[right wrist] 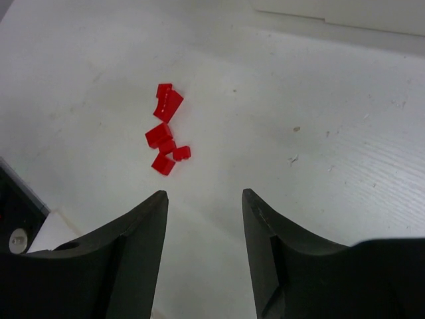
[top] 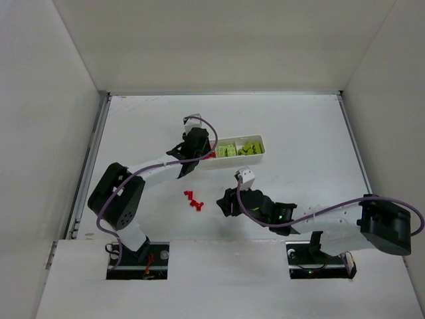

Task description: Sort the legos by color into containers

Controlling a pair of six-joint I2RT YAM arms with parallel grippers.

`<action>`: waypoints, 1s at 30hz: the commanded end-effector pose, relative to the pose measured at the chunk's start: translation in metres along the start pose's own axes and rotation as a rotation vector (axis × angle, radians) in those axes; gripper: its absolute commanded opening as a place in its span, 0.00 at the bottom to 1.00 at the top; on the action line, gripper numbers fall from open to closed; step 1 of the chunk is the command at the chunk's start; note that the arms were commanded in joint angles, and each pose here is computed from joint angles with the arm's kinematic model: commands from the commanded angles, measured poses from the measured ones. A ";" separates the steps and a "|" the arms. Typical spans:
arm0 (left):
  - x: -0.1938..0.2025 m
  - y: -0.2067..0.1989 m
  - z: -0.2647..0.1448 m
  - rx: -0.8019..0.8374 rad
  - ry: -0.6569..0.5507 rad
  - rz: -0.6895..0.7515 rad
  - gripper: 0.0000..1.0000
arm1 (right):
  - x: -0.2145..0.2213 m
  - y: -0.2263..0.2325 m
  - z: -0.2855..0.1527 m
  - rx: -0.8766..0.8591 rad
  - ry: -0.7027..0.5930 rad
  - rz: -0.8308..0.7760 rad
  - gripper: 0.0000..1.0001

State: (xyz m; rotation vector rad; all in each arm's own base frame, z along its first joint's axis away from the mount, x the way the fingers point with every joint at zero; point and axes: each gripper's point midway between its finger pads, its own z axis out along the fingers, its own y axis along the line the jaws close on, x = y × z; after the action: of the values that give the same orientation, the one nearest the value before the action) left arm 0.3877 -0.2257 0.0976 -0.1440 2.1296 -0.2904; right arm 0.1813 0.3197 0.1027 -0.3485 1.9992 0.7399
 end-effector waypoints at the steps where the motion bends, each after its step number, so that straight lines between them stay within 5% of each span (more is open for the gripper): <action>1: -0.024 -0.010 -0.004 0.022 -0.059 0.000 0.36 | -0.006 0.006 0.001 0.008 -0.042 0.039 0.55; 6: -0.036 -0.006 -0.027 0.033 -0.097 -0.012 0.46 | 0.008 0.026 0.013 -0.015 0.005 -0.008 0.57; 18: 0.023 0.062 -0.108 0.029 -0.059 -0.087 0.28 | 0.043 0.061 0.053 -0.031 0.094 -0.144 0.58; 30: 0.081 0.100 -0.143 0.016 0.018 -0.182 0.27 | 0.061 0.058 0.081 0.032 0.119 -0.224 0.51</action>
State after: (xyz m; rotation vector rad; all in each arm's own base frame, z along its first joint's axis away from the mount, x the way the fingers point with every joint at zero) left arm 0.2337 -0.1239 0.0883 -0.2883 2.1099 -0.3877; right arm 0.1679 0.4034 0.0284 -0.6166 2.0905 0.5647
